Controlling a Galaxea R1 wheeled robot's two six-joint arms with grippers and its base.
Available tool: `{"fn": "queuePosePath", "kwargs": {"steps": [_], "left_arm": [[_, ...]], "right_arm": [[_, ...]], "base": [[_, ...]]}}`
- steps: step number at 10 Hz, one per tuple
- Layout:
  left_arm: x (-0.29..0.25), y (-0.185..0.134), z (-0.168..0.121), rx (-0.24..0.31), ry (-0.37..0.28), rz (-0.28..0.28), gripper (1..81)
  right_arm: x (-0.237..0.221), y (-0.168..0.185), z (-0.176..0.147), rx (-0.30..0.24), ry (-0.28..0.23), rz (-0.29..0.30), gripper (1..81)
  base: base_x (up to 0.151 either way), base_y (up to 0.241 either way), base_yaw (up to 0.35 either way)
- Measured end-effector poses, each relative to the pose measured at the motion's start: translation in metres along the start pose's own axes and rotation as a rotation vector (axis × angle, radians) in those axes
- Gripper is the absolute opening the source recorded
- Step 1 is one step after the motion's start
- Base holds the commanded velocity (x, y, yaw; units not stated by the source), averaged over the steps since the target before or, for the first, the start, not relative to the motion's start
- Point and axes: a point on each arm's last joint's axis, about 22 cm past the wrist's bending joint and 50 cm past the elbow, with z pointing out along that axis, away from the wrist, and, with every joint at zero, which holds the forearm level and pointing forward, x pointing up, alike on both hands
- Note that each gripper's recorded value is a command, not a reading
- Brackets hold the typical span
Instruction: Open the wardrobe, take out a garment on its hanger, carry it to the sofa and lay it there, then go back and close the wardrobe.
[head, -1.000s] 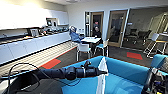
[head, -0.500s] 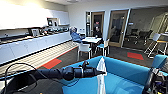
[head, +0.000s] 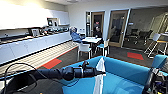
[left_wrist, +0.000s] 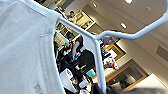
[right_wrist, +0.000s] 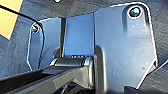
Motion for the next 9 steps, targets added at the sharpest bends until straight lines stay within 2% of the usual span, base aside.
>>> {"fn": "queuePosePath", "kwargs": {"steps": [2,4,9], "left_arm": [[-0.001,0.0,0.0,0.002,-0.002,0.0,1.0],[-0.003,0.008,0.002,-0.009,-0.008,0.007,1.0],[-0.002,0.006,0.004,-0.009,-0.009,0.007,1.0]], "right_arm": [[0.0,0.0,0.0,0.0,0.0,0.001,81.1],[-0.009,0.002,-0.001,-0.002,-0.007,0.006,81.1],[0.0,-0.001,0.0,0.001,0.0,0.001,81.1]], "base": [[0.04,0.0,0.0],[0.091,0.0,0.0],[0.093,0.0,0.0]]}}
